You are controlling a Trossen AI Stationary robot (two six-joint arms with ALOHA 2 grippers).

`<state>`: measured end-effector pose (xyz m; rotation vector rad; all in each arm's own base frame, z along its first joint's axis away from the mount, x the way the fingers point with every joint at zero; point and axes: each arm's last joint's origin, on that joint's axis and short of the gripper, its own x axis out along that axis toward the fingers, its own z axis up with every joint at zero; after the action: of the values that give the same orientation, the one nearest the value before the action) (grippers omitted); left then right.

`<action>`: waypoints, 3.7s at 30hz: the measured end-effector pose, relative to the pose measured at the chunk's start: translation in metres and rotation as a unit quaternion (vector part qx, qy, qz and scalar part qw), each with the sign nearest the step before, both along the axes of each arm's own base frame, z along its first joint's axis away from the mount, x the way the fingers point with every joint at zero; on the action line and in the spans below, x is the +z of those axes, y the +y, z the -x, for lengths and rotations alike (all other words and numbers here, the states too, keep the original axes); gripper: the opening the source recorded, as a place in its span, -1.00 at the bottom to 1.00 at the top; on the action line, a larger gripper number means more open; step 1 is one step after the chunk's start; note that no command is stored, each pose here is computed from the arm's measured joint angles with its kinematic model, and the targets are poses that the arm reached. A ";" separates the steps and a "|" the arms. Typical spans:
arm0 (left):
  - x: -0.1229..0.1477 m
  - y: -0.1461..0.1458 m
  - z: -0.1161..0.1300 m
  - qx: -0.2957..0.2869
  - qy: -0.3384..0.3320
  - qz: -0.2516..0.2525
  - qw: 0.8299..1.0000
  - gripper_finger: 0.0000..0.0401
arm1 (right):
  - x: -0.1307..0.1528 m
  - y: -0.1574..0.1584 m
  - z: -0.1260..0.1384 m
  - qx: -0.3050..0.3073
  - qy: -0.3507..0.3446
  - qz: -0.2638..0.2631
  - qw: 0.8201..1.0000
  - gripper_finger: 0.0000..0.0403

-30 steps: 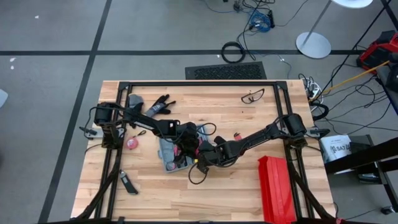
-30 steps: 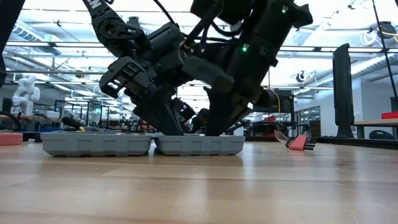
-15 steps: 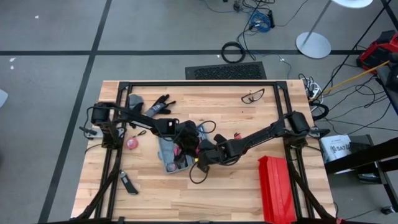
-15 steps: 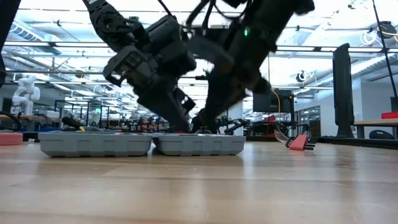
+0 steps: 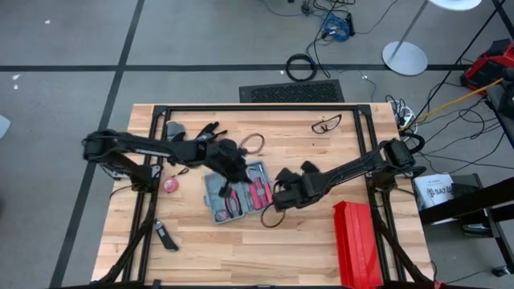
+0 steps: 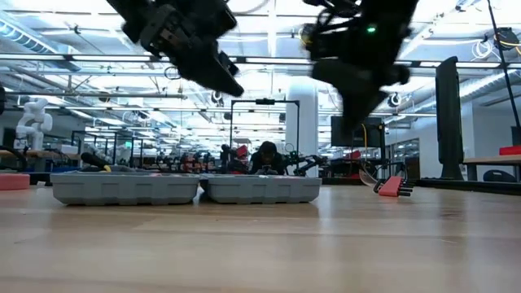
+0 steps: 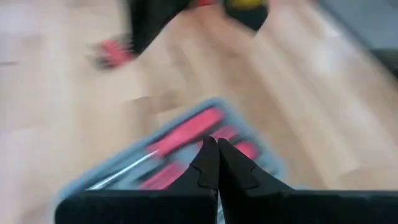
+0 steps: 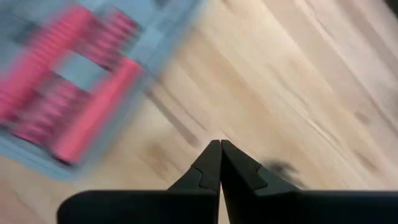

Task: Prefit tool cases
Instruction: Put the red terminal block into the gray prefit tools case

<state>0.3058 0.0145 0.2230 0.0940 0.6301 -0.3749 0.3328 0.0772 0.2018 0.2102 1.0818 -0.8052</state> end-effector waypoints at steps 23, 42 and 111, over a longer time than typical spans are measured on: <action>0.056 0.055 0.095 0.178 0.014 -0.130 0.975 -1.00 | 0.071 -0.041 0.057 -0.061 0.034 -0.050 0.996 -1.00; -0.025 0.045 0.032 0.090 0.138 0.034 0.986 -1.00 | -0.029 -0.022 -0.038 0.123 -0.045 -0.252 0.959 -1.00; -0.090 0.000 -0.008 0.009 0.184 0.081 0.980 -1.00 | -0.039 -0.007 -0.065 0.121 -0.040 -0.205 0.970 -1.00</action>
<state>0.3143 0.0140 0.1334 -0.1398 0.9629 -0.4296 0.3977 0.0697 0.1630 0.4447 1.1637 -0.3451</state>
